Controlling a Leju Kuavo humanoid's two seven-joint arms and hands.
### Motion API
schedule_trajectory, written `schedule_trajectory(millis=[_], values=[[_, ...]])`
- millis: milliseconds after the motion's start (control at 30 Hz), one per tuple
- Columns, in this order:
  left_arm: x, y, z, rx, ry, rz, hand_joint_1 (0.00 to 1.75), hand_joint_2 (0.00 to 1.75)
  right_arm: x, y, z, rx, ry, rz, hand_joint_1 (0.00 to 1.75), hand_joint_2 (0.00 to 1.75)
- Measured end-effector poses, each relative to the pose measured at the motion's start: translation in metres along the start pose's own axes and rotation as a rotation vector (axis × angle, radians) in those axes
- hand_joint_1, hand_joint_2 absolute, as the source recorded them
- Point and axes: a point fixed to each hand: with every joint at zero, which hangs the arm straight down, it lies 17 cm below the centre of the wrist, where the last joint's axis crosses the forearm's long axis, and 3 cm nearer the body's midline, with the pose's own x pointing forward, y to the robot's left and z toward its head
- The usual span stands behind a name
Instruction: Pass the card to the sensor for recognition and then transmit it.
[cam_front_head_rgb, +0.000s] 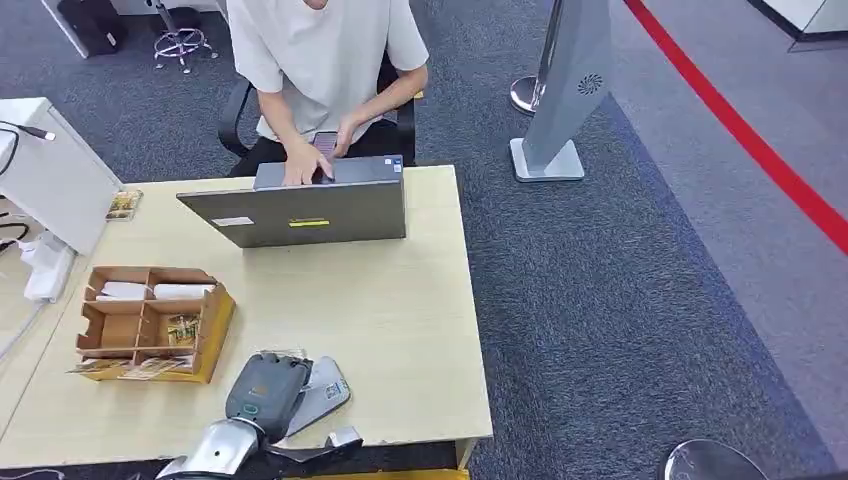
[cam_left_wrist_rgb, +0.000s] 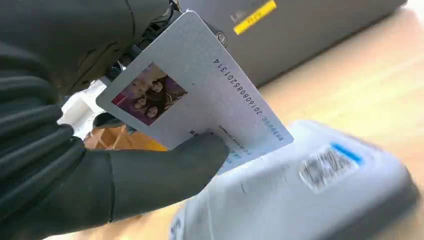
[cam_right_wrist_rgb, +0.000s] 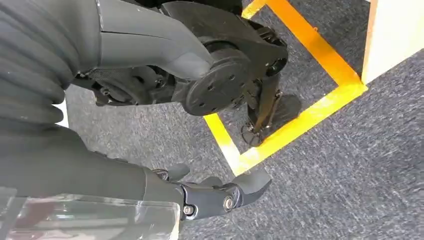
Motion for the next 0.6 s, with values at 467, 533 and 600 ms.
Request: schedule_trajectory(millis=[467,533,600], values=[[-0.005,-0.002,-0.005,-0.014,0.028,0.046,1.75,1.75,0.002,0.013,0.002,0.024,-0.032,0.073,0.00,1.75],[-0.011,0.007,-0.010,0.005,0.038,0.040,1.75,1.75,0.002,0.014,0.002,0.028,-0.032,0.077,0.00,1.75],[-0.021,0.022,-0.019,0.035,0.050,0.025,1.75,1.75,0.001,0.014,0.003,0.029,-0.035,0.085,0.00,1.75]])
